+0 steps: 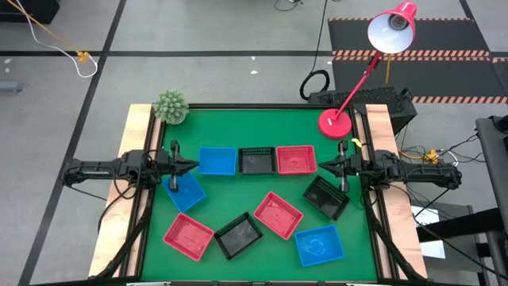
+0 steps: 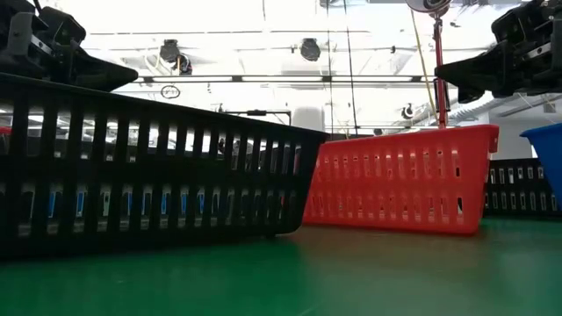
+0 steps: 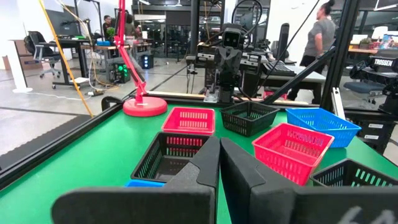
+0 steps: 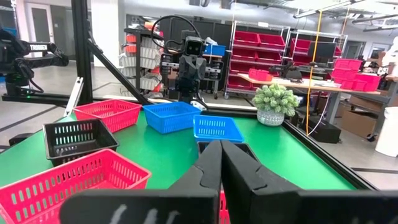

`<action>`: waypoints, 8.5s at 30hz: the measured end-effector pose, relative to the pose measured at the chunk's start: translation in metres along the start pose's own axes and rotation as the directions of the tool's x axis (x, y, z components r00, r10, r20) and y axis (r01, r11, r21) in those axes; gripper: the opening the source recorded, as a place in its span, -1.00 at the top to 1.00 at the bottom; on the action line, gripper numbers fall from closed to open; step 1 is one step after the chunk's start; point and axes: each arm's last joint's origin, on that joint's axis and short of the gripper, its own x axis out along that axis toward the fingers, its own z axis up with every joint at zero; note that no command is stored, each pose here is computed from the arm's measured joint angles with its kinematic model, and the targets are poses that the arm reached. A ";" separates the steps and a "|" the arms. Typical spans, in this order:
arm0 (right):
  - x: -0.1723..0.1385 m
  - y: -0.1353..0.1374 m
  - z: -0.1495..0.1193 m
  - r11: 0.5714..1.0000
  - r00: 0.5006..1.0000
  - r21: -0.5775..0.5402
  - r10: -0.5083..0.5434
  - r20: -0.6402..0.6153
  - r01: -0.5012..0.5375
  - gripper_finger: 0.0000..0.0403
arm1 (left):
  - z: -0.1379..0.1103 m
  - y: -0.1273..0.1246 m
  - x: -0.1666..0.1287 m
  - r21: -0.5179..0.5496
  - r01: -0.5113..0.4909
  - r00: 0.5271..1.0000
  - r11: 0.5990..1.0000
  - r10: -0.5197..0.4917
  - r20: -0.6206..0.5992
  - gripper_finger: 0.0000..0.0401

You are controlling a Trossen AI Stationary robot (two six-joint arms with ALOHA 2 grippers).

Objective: Stack baskets by color

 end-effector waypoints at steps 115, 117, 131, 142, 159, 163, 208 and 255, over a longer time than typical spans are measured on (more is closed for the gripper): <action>0.128 -0.006 0.313 0.964 0.821 0.253 0.082 -0.565 0.078 1.00 | 0.259 -0.010 0.018 -0.026 -0.056 0.998 0.998 0.056 0.011 1.00; 0.128 -0.006 0.313 0.964 0.821 0.253 0.082 -0.565 0.078 1.00 | 0.274 -0.011 0.025 -0.020 -0.058 0.998 0.998 0.057 -0.033 1.00; 0.127 -0.004 0.314 0.960 0.820 0.270 0.091 -0.564 0.079 1.00 | 0.329 -0.026 0.072 -0.028 -0.021 0.958 0.999 0.013 -0.286 1.00; 0.118 0.005 0.305 0.849 0.734 0.477 0.173 -0.657 0.227 1.00 | 0.303 -0.056 0.104 -0.175 -0.001 0.885 0.985 -0.081 -0.458 1.00; 0.108 0.018 0.267 0.854 0.514 0.412 0.209 -0.832 0.318 1.00 | 0.272 -0.104 0.140 -0.232 -0.056 0.826 0.971 -0.085 -0.557 0.98; 0.107 0.021 0.242 0.846 0.430 0.374 0.196 -0.881 0.380 1.00 | 0.268 -0.111 0.143 -0.216 -0.047 0.817 0.975 -0.087 -0.570 0.98; 0.053 0.005 0.044 0.722 0.052 0.220 0.248 -0.967 0.656 0.11 | 0.265 -0.111 0.146 -0.182 -0.098 0.823 0.978 -0.023 -0.567 0.97; 0.079 0.015 0.037 0.713 0.210 0.420 0.368 -0.906 0.562 1.00 | 0.265 -0.108 0.146 -0.137 -0.111 0.821 0.984 0.014 -0.570 0.97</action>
